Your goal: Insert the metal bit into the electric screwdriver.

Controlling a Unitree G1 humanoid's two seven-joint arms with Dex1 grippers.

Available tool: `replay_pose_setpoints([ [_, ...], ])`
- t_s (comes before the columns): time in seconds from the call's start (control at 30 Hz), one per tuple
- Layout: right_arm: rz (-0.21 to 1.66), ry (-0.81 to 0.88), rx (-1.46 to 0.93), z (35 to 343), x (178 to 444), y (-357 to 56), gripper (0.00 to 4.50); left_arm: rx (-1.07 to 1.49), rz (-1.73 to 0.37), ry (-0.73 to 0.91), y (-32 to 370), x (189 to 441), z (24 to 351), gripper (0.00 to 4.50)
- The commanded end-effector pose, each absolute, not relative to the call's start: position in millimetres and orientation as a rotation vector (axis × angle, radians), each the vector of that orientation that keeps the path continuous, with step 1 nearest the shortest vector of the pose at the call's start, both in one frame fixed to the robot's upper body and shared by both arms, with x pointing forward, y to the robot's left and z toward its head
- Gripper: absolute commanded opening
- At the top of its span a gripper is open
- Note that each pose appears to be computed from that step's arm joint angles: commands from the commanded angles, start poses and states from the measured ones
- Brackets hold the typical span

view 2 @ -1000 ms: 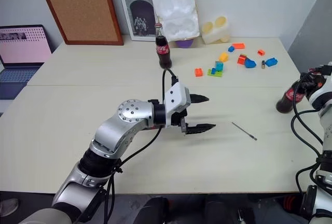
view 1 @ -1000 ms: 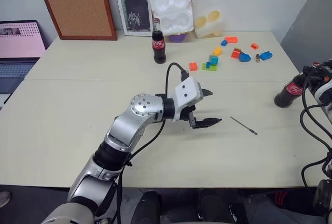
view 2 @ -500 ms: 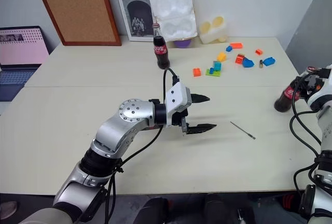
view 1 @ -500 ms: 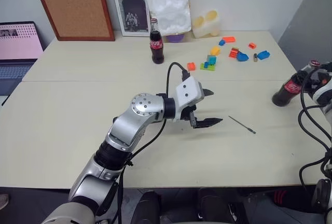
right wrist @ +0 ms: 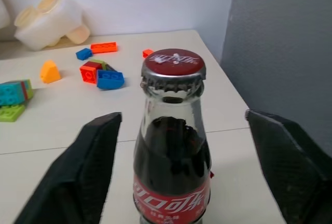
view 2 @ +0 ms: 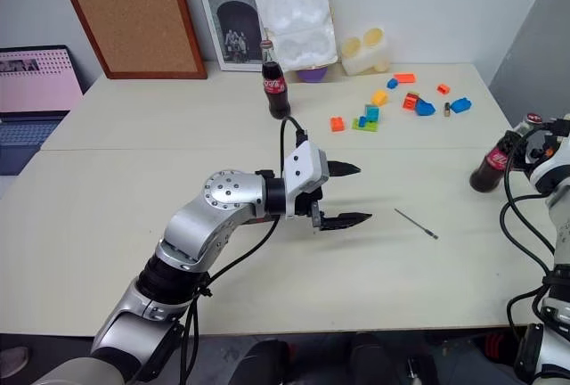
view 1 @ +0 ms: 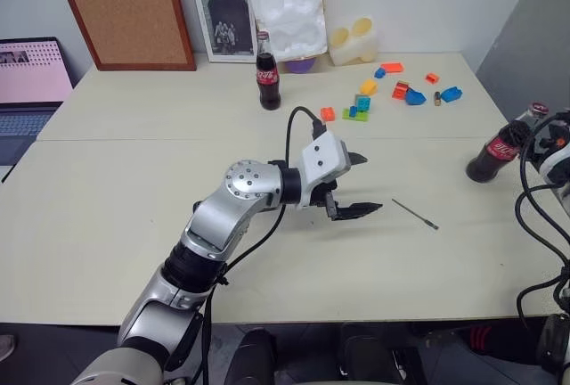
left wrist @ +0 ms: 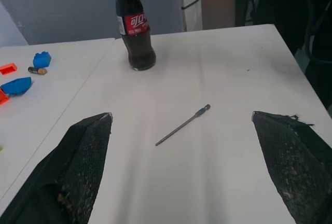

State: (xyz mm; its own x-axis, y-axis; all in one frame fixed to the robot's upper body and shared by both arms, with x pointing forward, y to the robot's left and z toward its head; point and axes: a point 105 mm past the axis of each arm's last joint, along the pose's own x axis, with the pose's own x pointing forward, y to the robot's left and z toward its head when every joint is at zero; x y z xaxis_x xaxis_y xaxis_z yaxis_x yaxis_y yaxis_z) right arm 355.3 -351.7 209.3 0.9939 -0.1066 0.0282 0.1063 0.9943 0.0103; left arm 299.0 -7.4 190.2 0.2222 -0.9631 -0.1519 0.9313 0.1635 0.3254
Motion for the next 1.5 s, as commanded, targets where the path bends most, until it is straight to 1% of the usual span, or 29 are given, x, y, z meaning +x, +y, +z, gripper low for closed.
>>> replay_pose_setpoints([
  [0.03, -0.11, -0.102, -0.011, 232, 343, -351, 4.48, 0.401, -1.341, -0.177, -8, 299, 208, 4.5],
  [0.23, -0.082, -0.059, -0.071, 228, 318, -350, 4.48, 0.348, -1.315, -0.224, -4, 300, 219, 4.5],
  [0.4, 0.073, 0.039, -0.199, 225, 286, -332, 4.48, 0.392, -1.22, -0.21, 23, 310, 222, 4.5],
  [0.47, 0.204, 0.098, -0.266, 221, 272, -311, 4.48, 0.451, -1.173, -0.18, 42, 315, 223, 4.5],
  [0.57, 0.517, 0.183, -0.349, 209, 246, -262, 4.48, 0.595, -1.118, -0.091, 78, 320, 220, 4.5],
  [0.7, 0.752, 0.238, -0.364, 197, 228, -220, 4.48, 0.766, -1.121, 0.038, 114, 319, 212, 4.5],
  [0.73, 0.785, 0.244, -0.367, 195, 226, -214, 4.48, 0.783, -1.118, 0.061, 120, 319, 212, 4.5],
  [0.83, 0.95, 0.257, -0.365, 187, 223, -181, 4.48, 0.91, -1.151, 0.216, 148, 316, 202, 4.5],
  [0.93, 1.05, 0.249, -0.351, 183, 223, -156, 4.48, 0.956, -1.169, 0.327, 163, 315, 194, 4.5],
  [1.0, 1.093, 0.254, -0.309, 178, 225, -140, 4.48, 0.967, -1.176, 0.382, 164, 319, 188, 4.5],
  [1.1, 1.118, 0.285, -0.307, 170, 227, -128, 4.48, 0.993, -1.223, 0.442, 161, 318, 180, 4.5],
  [1.23, 1.161, 0.288, -0.274, 162, 225, -107, 4.48, 1.036, -1.239, 0.517, 159, 329, 163, 4.5],
  [1.5, 1.163, 0.258, -0.222, 155, 217, -88, 4.48, 1.058, -1.26, 0.537, 142, 345, 149, 4.5],
])
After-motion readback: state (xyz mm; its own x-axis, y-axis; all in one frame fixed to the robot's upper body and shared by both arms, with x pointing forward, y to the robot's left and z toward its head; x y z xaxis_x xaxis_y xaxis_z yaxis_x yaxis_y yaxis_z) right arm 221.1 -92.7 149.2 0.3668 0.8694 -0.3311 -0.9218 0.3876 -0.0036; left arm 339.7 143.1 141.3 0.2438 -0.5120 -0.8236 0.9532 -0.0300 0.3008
